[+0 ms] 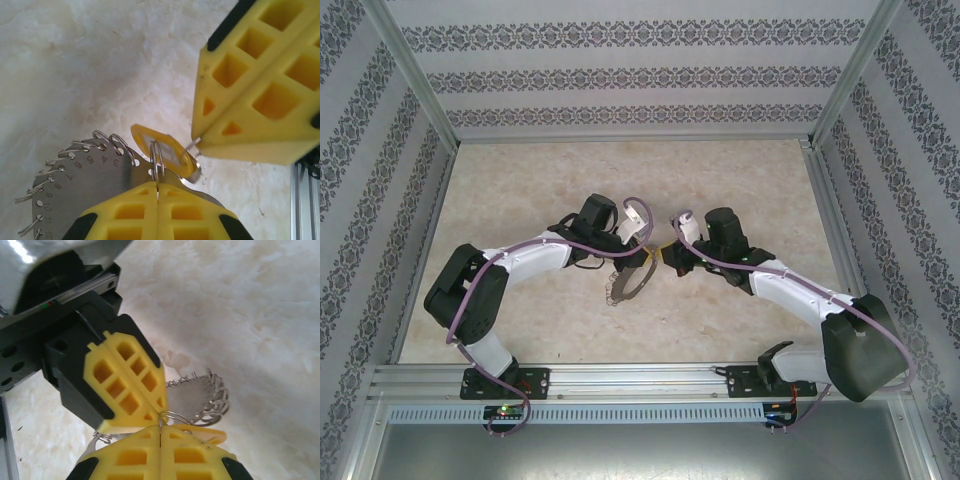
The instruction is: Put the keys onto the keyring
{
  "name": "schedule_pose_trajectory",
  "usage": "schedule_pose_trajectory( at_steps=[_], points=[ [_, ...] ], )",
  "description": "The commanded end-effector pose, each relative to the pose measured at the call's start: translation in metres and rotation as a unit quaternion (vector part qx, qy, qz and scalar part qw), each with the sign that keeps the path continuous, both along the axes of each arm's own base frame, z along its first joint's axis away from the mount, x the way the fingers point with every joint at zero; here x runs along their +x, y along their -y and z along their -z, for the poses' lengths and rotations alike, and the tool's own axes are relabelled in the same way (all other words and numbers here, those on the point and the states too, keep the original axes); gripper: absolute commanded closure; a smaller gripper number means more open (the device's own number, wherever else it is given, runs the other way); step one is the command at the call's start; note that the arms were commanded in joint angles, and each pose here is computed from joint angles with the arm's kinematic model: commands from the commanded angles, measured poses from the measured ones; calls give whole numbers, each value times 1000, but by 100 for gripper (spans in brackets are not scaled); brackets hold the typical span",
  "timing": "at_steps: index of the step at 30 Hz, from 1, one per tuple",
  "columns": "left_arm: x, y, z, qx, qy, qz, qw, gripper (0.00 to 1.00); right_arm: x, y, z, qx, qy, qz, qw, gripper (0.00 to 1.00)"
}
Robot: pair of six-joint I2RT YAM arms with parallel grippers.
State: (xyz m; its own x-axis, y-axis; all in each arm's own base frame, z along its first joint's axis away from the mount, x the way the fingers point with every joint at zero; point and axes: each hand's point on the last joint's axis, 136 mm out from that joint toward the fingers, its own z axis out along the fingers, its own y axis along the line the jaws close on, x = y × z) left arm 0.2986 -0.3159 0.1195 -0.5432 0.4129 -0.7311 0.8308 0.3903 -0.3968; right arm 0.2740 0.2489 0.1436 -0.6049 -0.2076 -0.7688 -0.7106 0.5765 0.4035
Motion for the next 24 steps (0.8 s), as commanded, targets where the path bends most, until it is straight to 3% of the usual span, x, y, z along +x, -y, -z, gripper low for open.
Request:
schedule_pose_trajectory(
  at_steps=[1,15,24],
  points=[
    [9,2,-14,-12,23,-3,1000,100,5,-7,-16,1,36,-10,999,100],
    [10,0,-18,-11,34,-10,999,100,5,1,7,-67,37,11,997,100],
    [11,0,-19,-11,35,-11,999,100,6,-5,-3,-49,47,3,998,100]
  ],
)
